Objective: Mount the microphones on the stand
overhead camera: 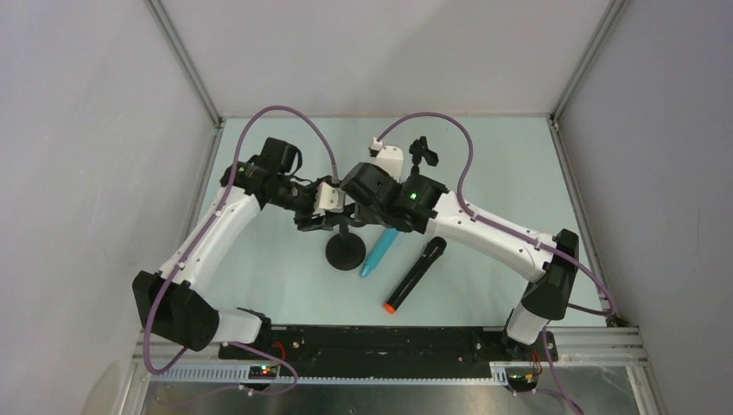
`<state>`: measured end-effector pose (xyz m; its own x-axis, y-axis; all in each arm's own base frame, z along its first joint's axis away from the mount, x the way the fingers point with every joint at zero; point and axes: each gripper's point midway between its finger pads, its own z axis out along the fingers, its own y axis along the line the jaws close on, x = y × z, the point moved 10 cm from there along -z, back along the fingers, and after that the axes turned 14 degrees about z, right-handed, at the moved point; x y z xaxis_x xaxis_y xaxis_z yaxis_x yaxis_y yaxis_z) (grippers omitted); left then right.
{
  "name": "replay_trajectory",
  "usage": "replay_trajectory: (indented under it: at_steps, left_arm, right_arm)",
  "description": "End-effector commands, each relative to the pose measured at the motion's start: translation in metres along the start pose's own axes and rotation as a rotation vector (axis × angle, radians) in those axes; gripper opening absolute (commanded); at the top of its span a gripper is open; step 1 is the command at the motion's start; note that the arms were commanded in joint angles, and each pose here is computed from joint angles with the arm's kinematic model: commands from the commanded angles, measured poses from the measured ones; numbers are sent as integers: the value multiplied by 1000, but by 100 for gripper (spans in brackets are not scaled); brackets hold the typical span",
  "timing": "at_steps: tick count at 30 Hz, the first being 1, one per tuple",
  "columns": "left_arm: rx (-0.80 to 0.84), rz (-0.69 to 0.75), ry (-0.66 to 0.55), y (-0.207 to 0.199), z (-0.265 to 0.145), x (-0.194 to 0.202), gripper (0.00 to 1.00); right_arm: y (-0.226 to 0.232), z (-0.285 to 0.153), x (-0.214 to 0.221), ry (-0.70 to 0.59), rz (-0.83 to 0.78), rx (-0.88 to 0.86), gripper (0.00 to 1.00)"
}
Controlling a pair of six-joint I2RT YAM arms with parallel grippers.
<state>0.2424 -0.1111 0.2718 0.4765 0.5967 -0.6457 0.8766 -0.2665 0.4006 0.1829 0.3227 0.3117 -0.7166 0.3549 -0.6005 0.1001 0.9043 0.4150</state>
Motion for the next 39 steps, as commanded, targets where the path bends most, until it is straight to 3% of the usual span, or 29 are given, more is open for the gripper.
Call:
replay_trajectory:
  at_steps: [1, 6, 11, 17, 20, 22, 37, 39]
  left_arm:
    - [-26, 53, -2, 5, -5, -7, 51]
    - [-27, 49, -2, 5, -5, -7, 47]
    - [-26, 37, 7, 2, -5, -6, 37]
    - [-28, 33, 12, 0, -7, -7, 23]
    - [-35, 20, 17, 2, -8, -8, 6]
    - [-40, 10, 21, 3, -9, -9, 1]
    - [-60, -17, 10, -2, -11, -12, 0]
    - [-66, -24, 15, -3, -12, -13, 9]
  right_arm:
    - [-10, -23, -15, -54, 11, -14, 47]
    - [-22, -40, -28, -84, 66, -11, 56]
    - [-63, -59, -38, -76, 204, 9, 58]
    - [-119, -39, 12, 50, 283, 229, 60]
    - [-121, -24, 38, 125, 268, 296, 62]
    - [-123, -9, 53, 162, 267, 345, 62]
    - [-125, 62, 83, 194, 301, 428, 59]
    - [-129, 63, 84, 185, 300, 432, 59]
